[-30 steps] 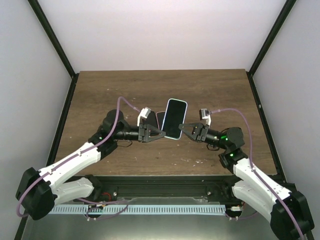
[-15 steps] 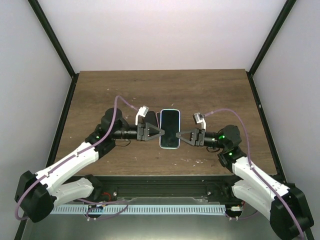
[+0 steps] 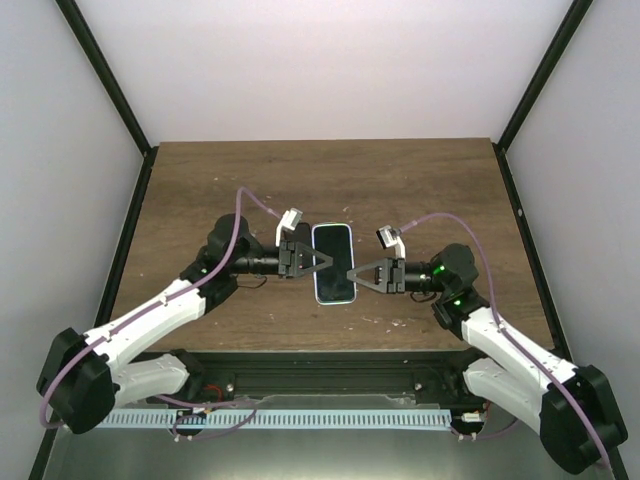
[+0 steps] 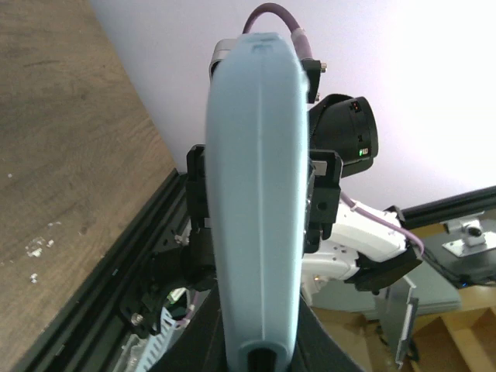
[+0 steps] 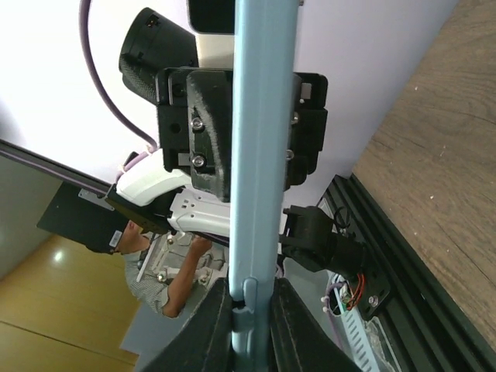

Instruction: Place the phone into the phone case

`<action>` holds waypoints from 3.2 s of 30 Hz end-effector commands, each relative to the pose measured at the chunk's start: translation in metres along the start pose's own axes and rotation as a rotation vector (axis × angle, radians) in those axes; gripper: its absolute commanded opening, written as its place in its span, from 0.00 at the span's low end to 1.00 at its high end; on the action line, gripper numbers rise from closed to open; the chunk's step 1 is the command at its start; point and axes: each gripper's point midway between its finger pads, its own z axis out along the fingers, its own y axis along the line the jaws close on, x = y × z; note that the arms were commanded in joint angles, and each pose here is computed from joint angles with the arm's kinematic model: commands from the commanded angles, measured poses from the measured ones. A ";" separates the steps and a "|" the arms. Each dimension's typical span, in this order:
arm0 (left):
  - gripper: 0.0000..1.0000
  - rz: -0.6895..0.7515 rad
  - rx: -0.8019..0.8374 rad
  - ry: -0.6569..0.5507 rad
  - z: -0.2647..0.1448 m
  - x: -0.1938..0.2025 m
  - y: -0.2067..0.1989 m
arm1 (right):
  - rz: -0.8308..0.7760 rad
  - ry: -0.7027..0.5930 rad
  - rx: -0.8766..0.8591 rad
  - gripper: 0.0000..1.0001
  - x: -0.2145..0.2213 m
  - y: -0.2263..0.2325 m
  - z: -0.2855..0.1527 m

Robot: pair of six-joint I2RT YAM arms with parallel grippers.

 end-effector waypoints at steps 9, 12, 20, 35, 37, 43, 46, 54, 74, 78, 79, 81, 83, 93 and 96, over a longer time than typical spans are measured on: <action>0.00 0.058 0.054 -0.079 -0.006 -0.015 -0.014 | -0.071 0.001 -0.001 0.49 0.000 0.015 0.000; 0.00 0.077 0.056 -0.115 -0.009 -0.021 -0.016 | -0.054 0.012 0.014 0.56 0.003 0.010 0.001; 0.00 0.094 0.044 -0.154 -0.011 -0.030 -0.012 | -0.023 0.046 0.032 0.58 0.006 0.002 0.003; 0.00 0.186 -0.218 -0.138 -0.015 -0.032 0.030 | 0.050 0.005 0.051 0.01 -0.001 -0.005 0.004; 0.00 0.186 -0.228 -0.134 -0.016 -0.031 0.032 | 0.068 0.001 0.055 0.01 -0.002 -0.008 0.005; 0.00 0.160 -0.185 -0.112 -0.014 -0.024 0.030 | 0.060 -0.015 0.060 0.05 -0.002 -0.012 0.004; 0.00 0.127 -0.113 -0.106 -0.011 -0.021 0.021 | 0.038 -0.043 0.059 0.32 -0.005 -0.011 0.002; 0.00 0.098 0.037 -0.101 -0.006 -0.024 -0.005 | 0.010 -0.020 0.037 0.50 -0.006 -0.003 0.011; 0.46 -0.089 -0.105 -0.035 -0.019 0.027 0.031 | -0.073 -0.248 0.065 0.01 -0.051 0.005 0.006; 0.40 -0.101 -0.116 -0.017 -0.019 0.029 0.029 | -0.071 -0.261 0.078 0.01 -0.054 0.002 0.007; 0.40 -0.098 -0.116 -0.020 -0.019 0.028 0.028 | -0.070 -0.259 0.079 0.01 -0.054 0.001 0.007; 0.36 -0.087 -0.121 -0.022 -0.018 0.026 0.029 | -0.058 -0.249 0.081 0.01 -0.052 -0.002 0.008; 0.34 -0.079 -0.127 -0.017 -0.017 0.025 0.030 | -0.051 -0.247 0.080 0.01 -0.050 -0.004 0.007; 0.14 -0.080 -0.109 -0.047 -0.012 0.013 0.033 | -0.040 -0.217 0.079 0.01 -0.045 -0.006 0.009; 0.00 -0.085 -0.124 -0.069 -0.014 0.011 0.038 | -0.038 -0.207 0.104 0.01 -0.043 -0.013 0.009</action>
